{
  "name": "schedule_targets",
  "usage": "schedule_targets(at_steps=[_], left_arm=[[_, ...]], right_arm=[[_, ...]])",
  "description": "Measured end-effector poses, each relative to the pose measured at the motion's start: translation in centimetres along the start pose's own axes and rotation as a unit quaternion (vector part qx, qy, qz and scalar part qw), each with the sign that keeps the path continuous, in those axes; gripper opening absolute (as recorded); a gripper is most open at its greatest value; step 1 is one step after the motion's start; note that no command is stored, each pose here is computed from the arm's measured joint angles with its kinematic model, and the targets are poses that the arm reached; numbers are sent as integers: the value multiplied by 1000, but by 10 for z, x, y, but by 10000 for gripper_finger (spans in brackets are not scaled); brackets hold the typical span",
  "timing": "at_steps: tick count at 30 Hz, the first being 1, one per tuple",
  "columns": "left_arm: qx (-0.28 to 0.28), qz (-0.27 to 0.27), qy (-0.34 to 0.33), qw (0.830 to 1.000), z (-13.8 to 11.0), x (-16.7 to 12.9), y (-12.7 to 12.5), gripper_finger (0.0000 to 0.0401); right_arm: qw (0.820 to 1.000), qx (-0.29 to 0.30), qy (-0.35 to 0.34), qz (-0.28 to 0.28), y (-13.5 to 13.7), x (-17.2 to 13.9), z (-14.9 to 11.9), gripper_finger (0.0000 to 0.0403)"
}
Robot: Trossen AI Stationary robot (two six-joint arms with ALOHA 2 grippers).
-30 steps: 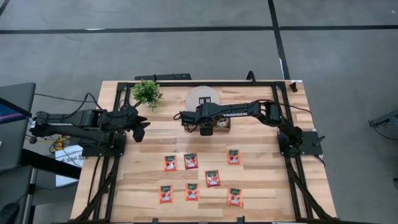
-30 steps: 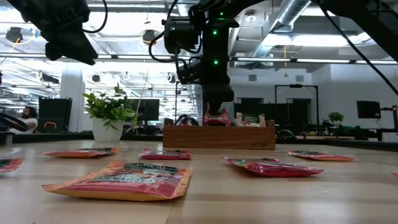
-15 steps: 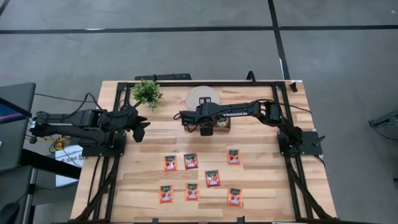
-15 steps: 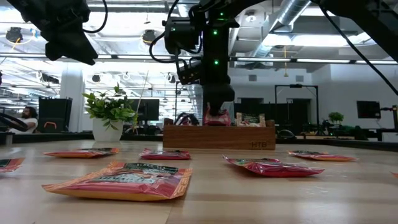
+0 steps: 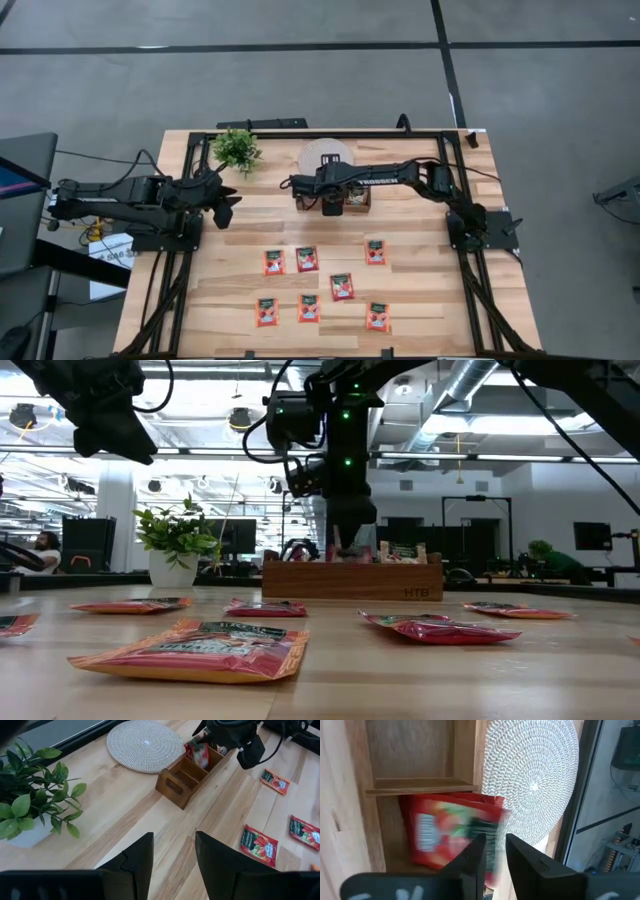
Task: Pick & Place Tea
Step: Put the red tea bag into the middle section of the wooden organizer
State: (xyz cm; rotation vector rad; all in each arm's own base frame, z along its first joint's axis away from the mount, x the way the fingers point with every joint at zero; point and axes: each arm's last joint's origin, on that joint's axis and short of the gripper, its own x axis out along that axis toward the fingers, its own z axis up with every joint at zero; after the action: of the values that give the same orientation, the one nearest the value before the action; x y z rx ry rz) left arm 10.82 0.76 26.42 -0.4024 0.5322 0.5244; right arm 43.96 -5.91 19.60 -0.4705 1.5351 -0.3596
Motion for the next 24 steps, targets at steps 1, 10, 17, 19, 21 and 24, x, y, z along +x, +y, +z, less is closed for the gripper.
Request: schedule_targets(at_steps=[1, 10, 17, 19, 21, 24], left_arm=[[0, 0, 0, 1000, 0, 0, 0, 138], [2, 0, 0, 1000, 0, 0, 0, 137], [2, 0, 0, 1000, 0, 0, 0, 137], [2, 0, 0, 1000, 0, 0, 0, 138], [1, -1, 1, 1000, 0, 0, 0, 137], [1, -11, 7, 1000, 0, 0, -1, 137]], right_arm=[[1000, 0, 1, 0, 0, 0, 0, 67], [1000, -15, 10, -25, -2, 0, -1, 67], [1000, -14, 13, -24, -2, -13, -1, 67], [1000, -10, 20, -22, -2, -24, -3, 67], [999, -4, 26, -19, -2, -36, -4, 67], [999, -5, 31, 21, -3, -59, -14, 67]])
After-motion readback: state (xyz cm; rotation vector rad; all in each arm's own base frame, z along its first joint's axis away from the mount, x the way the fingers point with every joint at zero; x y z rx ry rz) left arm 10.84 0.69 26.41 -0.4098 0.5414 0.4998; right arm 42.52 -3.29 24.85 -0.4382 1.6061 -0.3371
